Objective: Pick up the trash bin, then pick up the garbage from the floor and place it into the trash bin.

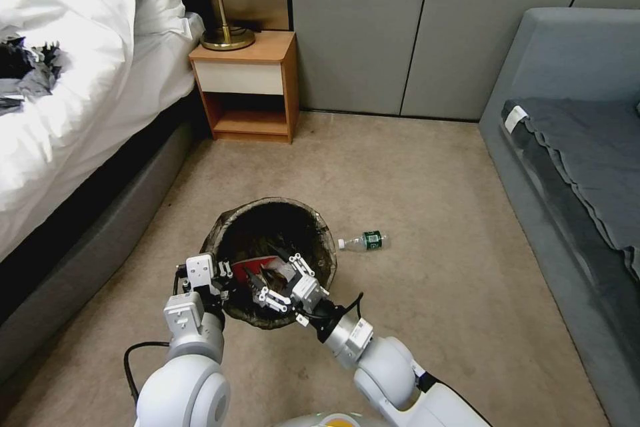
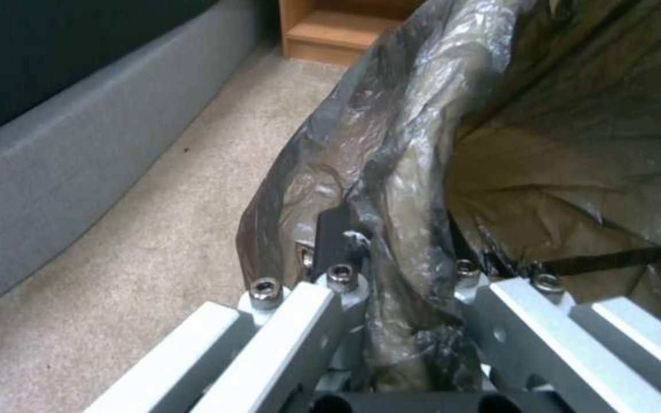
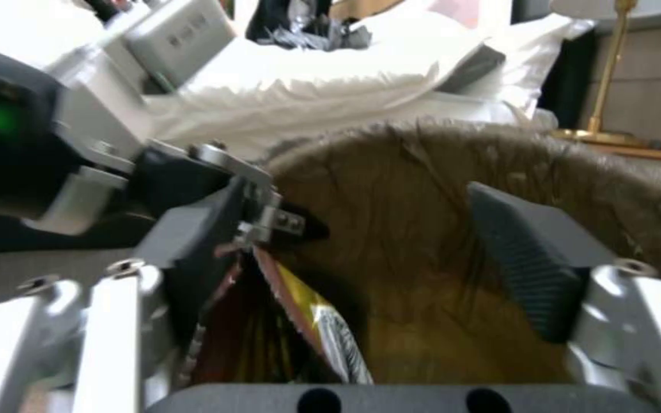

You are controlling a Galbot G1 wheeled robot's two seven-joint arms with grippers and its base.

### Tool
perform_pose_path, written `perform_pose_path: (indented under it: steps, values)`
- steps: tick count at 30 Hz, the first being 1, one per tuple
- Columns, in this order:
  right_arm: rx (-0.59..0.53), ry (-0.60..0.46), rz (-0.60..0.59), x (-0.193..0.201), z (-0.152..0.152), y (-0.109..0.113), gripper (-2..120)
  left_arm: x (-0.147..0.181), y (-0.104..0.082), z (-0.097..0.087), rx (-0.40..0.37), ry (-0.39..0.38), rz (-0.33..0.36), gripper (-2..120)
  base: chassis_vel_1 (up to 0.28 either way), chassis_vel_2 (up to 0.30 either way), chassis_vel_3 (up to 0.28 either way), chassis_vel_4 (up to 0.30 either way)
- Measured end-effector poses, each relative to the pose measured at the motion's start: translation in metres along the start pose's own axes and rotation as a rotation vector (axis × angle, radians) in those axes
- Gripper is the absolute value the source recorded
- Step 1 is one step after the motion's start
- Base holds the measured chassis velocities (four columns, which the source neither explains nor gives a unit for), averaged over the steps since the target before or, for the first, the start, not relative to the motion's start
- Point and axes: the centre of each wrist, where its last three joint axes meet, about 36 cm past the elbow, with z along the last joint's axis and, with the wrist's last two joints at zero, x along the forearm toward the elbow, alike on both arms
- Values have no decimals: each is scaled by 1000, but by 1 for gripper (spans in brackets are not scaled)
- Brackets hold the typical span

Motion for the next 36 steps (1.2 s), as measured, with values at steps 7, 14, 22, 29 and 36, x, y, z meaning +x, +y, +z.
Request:
perform_pose_path:
  steps: [7,14,22,29,36]
  values:
    - [28,-52,9,3,-18,-2,96,-1,1,1,-3,3,-2,2,0,0,0,0]
    - [89,-227,85,-2,-89,-12,100,-3,1,7,-16,16,-12,2,0,0,0,0]
    - [126,-326,260,15,-145,-16,100,-6,6,9,-24,15,-33,2,0,0,0,0]
    - [151,-263,558,51,-145,-24,100,-9,12,8,-23,4,-50,2,0,0,0,0]
    - [132,-169,733,84,-125,-17,100,-11,15,7,-13,1,-56,2,0,0,0,0]
